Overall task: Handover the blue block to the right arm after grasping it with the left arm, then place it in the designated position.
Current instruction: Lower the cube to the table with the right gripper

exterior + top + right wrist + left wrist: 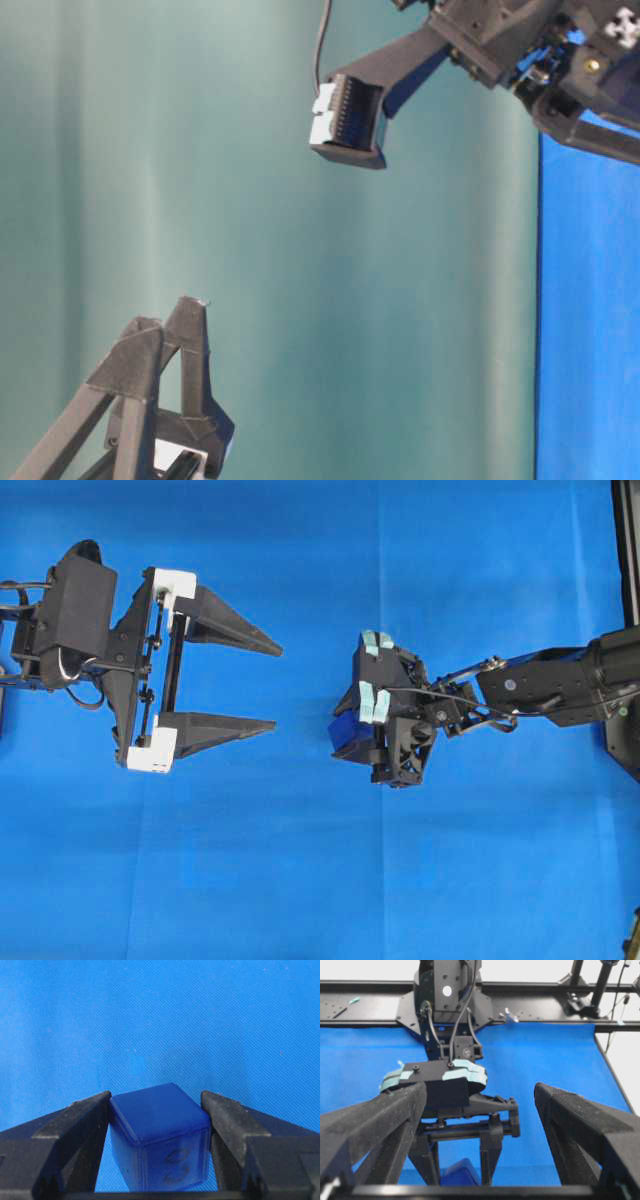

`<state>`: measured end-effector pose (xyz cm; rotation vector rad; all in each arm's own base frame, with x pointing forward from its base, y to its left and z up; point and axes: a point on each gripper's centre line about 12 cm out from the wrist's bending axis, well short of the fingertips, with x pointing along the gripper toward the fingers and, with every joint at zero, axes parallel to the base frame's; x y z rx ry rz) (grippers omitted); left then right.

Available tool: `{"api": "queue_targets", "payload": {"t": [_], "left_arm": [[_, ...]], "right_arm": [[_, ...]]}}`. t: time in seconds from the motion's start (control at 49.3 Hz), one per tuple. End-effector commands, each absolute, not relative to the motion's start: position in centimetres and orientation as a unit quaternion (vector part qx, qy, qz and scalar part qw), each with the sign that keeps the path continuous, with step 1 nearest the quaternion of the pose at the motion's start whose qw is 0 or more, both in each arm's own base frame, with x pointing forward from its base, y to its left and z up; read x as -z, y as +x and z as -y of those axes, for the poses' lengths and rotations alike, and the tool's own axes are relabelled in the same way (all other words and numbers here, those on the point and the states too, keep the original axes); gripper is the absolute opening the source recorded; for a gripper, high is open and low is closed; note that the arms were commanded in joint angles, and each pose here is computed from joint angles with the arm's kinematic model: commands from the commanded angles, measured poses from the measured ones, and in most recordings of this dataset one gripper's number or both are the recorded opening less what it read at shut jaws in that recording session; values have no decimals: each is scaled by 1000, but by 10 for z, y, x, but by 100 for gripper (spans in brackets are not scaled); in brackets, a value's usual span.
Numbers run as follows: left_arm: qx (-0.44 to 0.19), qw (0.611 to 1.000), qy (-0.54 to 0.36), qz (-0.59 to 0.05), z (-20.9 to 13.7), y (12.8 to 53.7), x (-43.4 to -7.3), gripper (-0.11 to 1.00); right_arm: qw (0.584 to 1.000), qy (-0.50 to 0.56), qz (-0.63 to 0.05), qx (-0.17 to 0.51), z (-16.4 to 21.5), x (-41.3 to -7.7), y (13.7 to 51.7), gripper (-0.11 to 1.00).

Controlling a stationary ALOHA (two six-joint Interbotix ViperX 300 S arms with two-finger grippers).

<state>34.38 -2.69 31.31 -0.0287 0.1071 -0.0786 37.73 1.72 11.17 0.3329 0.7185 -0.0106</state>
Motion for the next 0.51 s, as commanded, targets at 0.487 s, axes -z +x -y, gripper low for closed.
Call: {"api": "queue_targets", "payload": {"t": [0.487], "left_arm": [[39, 999, -14, -29, 26, 344, -330, 93]], "right_arm": [[929, 161, -332, -4, -16, -115, 389, 50]]}}
